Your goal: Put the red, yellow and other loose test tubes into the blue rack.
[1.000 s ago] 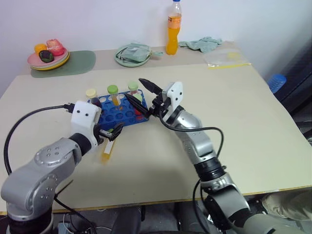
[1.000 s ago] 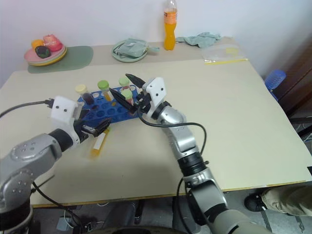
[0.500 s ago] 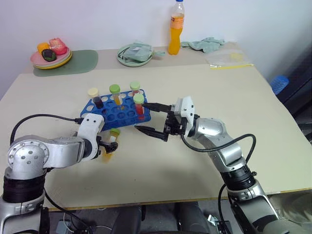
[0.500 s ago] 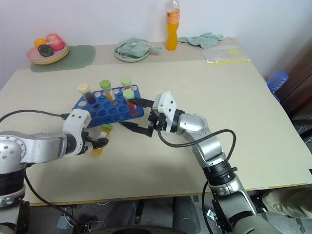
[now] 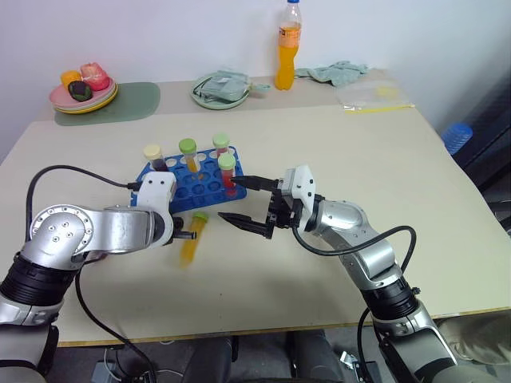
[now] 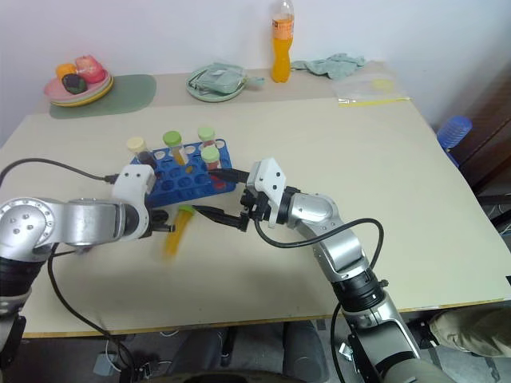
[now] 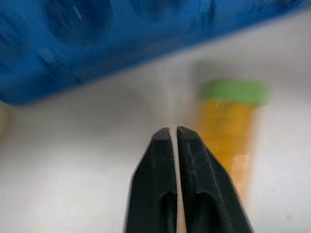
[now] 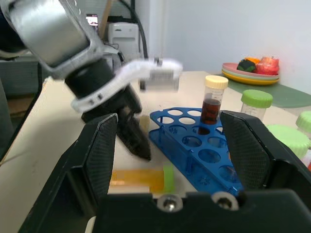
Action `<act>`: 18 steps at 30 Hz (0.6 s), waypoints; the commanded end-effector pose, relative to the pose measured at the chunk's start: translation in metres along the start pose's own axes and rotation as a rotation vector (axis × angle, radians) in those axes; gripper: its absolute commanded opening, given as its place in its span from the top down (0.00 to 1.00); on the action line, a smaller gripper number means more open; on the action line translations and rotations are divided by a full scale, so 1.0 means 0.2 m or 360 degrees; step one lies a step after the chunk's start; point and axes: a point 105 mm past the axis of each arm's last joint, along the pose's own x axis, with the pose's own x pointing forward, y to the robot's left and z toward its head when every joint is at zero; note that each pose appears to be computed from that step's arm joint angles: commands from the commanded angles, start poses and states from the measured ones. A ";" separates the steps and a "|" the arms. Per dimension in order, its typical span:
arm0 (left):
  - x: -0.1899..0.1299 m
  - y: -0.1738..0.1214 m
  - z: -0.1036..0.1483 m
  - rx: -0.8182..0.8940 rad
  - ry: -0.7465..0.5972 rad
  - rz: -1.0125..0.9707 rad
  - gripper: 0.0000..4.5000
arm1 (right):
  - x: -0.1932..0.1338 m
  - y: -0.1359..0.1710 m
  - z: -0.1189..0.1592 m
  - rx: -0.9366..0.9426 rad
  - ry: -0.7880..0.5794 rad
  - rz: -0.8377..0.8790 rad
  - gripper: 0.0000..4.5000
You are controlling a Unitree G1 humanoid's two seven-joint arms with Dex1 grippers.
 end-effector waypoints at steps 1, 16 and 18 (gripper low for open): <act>-0.11 0.02 0.02 0.0136 -0.0081 -0.0063 0.99 | 0.00 0.01 0.06 -0.0055 -0.0048 0.0006 0.17; -0.21 0.09 0.10 0.0151 -0.0367 -0.0060 0.99 | -0.07 -0.03 -0.02 -0.0043 0.0115 -0.0018 0.17; -0.20 0.10 0.10 0.0123 -0.0367 -0.0064 0.99 | -0.11 -0.06 -0.03 -0.0076 0.0166 -0.0048 0.17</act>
